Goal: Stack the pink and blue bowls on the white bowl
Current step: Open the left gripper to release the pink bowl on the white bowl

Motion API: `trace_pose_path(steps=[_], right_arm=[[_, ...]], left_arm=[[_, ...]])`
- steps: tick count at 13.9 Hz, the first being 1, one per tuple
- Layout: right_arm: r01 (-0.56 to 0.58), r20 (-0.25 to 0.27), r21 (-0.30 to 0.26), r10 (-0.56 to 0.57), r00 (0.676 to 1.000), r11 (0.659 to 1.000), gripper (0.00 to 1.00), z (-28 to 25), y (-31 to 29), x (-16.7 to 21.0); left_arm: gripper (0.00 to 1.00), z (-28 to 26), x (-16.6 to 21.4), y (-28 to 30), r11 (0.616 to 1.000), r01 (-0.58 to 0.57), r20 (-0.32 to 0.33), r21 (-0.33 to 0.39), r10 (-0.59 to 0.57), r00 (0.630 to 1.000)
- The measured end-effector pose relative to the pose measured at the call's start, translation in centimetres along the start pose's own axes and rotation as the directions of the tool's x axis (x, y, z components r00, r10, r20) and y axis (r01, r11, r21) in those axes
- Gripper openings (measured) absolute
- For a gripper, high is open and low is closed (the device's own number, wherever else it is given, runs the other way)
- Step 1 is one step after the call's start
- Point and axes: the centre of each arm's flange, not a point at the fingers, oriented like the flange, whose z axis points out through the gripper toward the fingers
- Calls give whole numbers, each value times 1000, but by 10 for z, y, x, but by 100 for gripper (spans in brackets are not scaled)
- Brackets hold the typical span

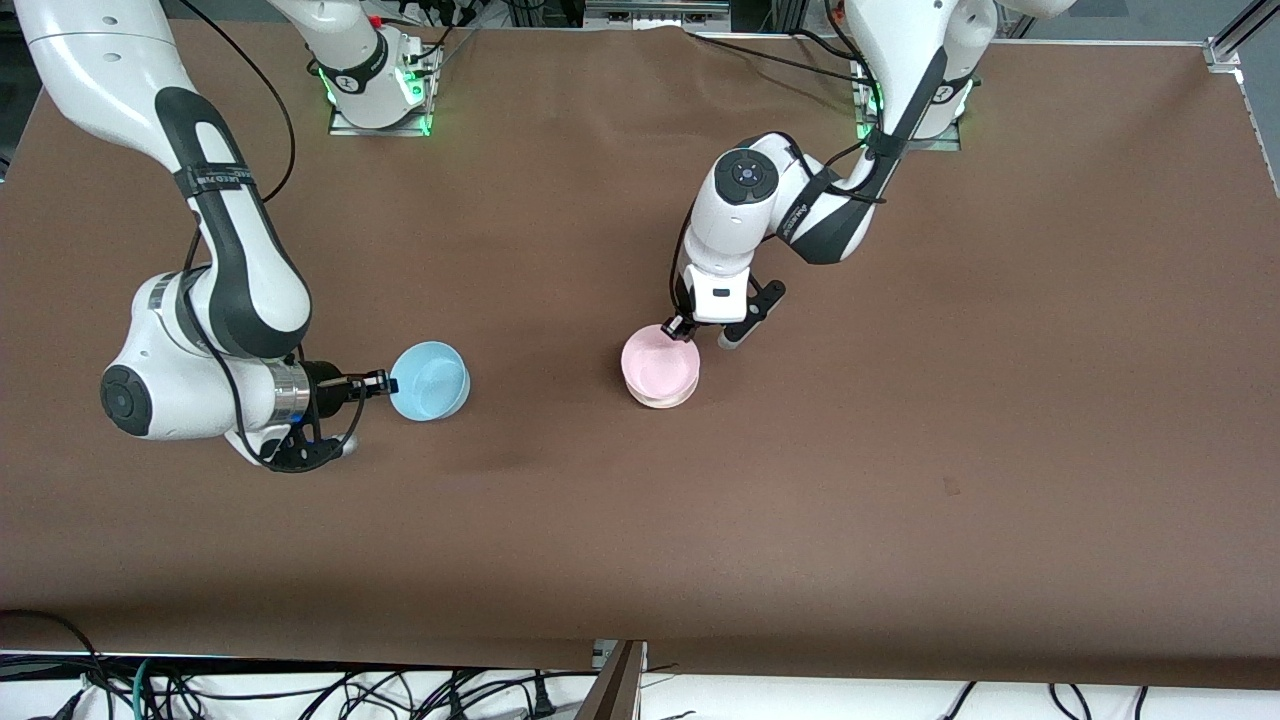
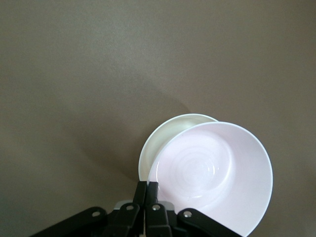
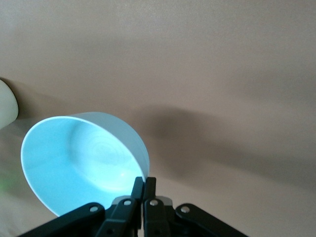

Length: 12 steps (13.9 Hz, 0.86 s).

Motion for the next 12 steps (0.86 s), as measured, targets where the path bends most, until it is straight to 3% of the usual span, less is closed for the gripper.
trace_pose_path(steps=[12], right_arm=[[-20, 9, -3, 20, 1000, 1000, 3, 6, -15, 1]], left_arm=[[3, 23, -2, -5, 1000, 4, 3, -23, -4, 1000]])
